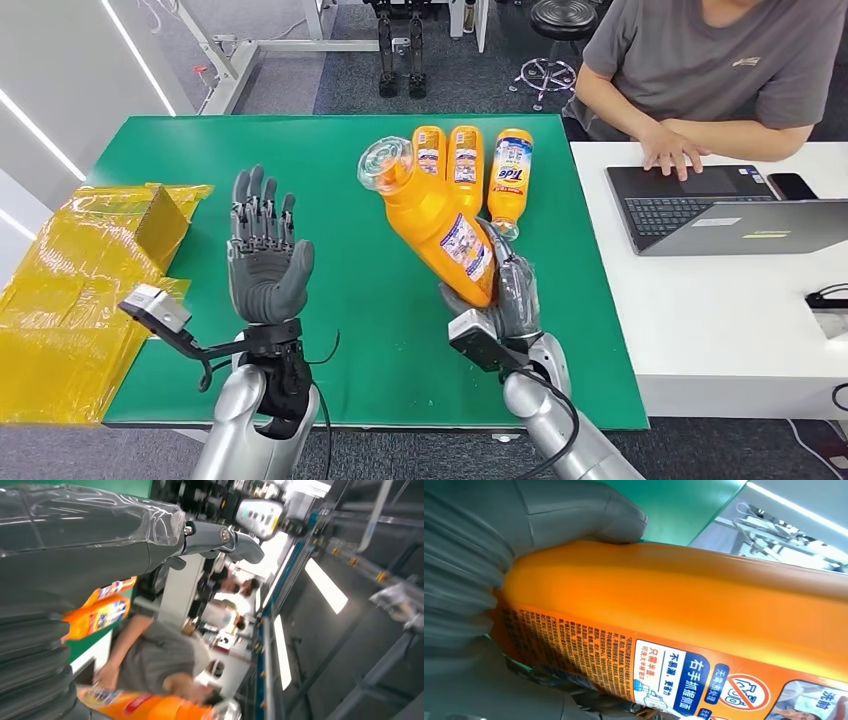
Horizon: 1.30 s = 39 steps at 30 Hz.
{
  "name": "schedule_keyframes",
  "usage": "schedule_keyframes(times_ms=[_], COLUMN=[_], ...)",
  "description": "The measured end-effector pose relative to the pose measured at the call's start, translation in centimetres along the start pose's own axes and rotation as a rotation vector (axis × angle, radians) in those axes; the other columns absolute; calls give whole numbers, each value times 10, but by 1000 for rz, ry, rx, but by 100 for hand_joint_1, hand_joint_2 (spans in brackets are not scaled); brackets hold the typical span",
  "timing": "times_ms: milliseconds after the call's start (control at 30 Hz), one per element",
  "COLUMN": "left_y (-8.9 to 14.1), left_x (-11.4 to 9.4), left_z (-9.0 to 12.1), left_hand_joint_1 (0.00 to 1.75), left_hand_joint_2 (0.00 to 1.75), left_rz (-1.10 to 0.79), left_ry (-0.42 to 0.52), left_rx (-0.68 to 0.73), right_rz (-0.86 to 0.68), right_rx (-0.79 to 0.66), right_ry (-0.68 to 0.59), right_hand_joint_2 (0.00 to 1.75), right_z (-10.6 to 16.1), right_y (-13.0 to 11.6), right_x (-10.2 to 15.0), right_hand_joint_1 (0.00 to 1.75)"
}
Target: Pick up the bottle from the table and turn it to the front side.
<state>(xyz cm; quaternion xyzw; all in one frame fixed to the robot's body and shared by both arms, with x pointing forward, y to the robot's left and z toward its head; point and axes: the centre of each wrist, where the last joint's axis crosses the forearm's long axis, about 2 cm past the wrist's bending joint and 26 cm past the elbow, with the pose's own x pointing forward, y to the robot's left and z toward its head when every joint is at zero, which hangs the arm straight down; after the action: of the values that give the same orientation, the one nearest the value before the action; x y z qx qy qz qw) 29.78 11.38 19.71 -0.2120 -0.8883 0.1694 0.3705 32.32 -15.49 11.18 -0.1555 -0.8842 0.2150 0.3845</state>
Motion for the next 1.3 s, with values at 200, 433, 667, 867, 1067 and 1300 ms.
schedule_keyframes(times_ms=[200,433,667,867,1067,1300], left_y=[-10,-12,-12,-11,-9,-6], left_x=[-11,-18,-21,-22,-22,-22], left_z=[8,14,16,16,16,15], left_hand_joint_1=[0,0,0,0,0,0], left_hand_joint_2=[175,175,175,175,175,175], left_rz=[57,69,71,72,67,50], left_ry=[54,91,106,110,109,106], left_rx=[-97,-126,-137,-141,-143,-138], right_rz=[-31,-57,-55,-64,-70,-58], right_rx=[51,162,282,371,442,517], right_ry=[57,99,85,55,16,-21], right_hand_joint_2=[175,175,175,175,175,175], right_z=[13,19,21,20,13,0], right_y=[5,11,20,24,27,29], right_x=[3,8,15,18,22,21], right_hand_joint_1=[175,175,175,175,175,175])
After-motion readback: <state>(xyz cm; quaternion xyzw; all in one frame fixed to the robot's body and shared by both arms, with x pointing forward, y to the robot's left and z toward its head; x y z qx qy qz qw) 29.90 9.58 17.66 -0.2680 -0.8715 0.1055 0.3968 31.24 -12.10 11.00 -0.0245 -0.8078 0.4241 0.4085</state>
